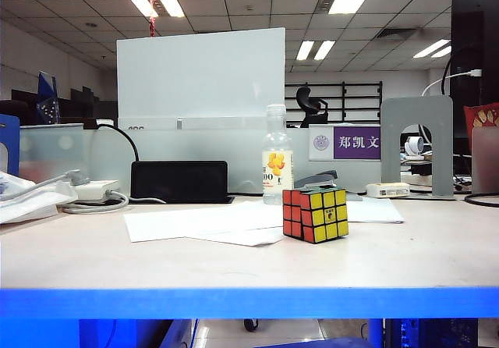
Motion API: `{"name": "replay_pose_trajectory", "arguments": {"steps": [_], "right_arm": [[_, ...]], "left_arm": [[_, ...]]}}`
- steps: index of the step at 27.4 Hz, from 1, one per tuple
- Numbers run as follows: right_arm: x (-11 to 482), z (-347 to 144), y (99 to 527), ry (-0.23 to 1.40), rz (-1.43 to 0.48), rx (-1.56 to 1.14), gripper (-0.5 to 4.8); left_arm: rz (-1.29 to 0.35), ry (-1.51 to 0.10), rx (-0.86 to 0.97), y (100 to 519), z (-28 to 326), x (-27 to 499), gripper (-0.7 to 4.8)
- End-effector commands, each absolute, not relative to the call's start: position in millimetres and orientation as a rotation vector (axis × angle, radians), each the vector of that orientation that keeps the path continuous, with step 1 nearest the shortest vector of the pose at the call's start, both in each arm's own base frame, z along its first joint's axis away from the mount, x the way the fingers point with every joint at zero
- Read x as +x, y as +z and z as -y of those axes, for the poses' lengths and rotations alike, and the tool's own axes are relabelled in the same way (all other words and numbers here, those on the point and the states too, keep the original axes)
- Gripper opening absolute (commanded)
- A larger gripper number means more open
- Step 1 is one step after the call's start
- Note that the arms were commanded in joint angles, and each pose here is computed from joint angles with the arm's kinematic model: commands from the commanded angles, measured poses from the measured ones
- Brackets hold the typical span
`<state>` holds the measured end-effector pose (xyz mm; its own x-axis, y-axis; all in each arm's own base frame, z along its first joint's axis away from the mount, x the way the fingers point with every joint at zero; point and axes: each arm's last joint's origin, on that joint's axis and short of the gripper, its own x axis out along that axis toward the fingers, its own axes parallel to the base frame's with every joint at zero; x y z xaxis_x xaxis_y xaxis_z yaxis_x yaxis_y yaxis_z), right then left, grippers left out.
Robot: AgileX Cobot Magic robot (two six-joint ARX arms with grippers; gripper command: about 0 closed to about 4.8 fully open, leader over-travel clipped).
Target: Rotate the Rubik's Cube so that the bottom side is facing up.
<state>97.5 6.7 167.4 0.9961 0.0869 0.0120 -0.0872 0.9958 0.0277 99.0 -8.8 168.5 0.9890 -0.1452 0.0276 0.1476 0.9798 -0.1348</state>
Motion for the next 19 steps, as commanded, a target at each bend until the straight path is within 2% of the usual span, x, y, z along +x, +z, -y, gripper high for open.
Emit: {"name": "replay_pose_trajectory", "arguments": {"steps": [1,19], "right_arm": [[97.6,-6.7,168.0,0.089,0.022,0.025,-0.01],[97.6,-6.7,168.0,0.089,0.022,0.025,-0.01]], "left_arm": [[0.027,-0.215,-0.123,170.0,10.7,98.6,-0.05],[0.024,-0.209,-0.126,169.7,10.5,98.6,-0.05]]}}
